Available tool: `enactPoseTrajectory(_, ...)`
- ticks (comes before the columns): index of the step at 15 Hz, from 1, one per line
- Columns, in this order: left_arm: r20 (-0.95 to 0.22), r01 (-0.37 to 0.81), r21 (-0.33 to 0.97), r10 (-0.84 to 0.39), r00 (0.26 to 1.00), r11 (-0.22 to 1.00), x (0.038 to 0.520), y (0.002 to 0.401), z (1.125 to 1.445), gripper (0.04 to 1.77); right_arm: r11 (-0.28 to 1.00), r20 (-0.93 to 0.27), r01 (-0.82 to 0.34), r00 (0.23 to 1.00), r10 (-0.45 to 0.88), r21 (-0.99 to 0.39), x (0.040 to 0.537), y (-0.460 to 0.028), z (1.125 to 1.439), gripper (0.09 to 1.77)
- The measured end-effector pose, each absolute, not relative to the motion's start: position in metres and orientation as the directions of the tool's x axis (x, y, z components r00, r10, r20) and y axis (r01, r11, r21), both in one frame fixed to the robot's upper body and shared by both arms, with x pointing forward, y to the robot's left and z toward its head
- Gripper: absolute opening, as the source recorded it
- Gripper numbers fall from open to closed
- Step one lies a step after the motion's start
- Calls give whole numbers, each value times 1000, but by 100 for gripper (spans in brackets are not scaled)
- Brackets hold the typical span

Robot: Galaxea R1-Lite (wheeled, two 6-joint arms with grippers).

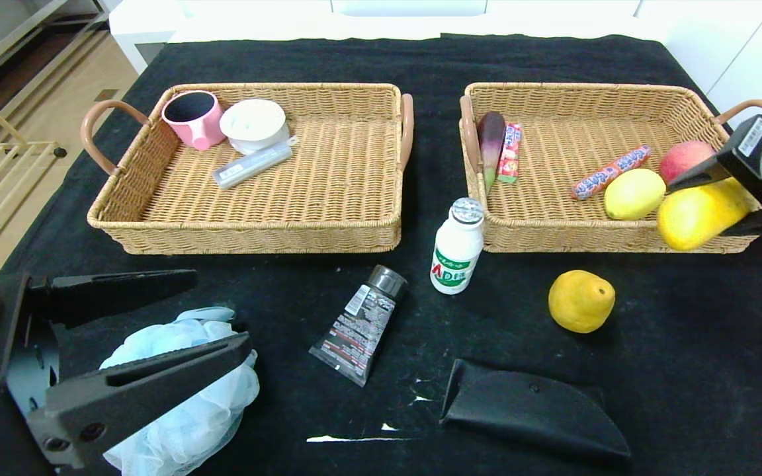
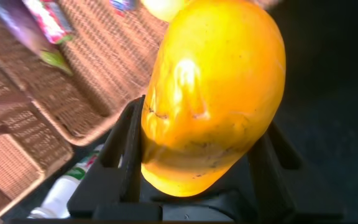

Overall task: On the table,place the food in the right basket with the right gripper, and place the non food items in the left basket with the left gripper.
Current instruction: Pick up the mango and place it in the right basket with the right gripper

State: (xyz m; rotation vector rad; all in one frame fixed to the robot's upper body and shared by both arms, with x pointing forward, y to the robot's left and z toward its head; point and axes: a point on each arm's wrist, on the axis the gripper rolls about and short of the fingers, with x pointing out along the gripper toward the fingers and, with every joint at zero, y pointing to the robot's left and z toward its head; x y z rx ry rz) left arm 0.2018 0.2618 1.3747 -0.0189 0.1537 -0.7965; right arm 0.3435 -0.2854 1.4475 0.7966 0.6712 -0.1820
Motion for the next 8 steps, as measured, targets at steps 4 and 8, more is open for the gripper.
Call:
enactPoseTrajectory(4, -135, 710, -75, -713, 688, 700, 202, 261, 1374, 172, 718, -566, 326, 817, 113, 615, 368, -275, 1458, 102)
enactPoseTrajectory(8, -134, 711, -74, -713, 688, 700, 202, 261, 1374, 172, 716, -496, 273, 860, 117, 642, 399, -271, 1453, 102)
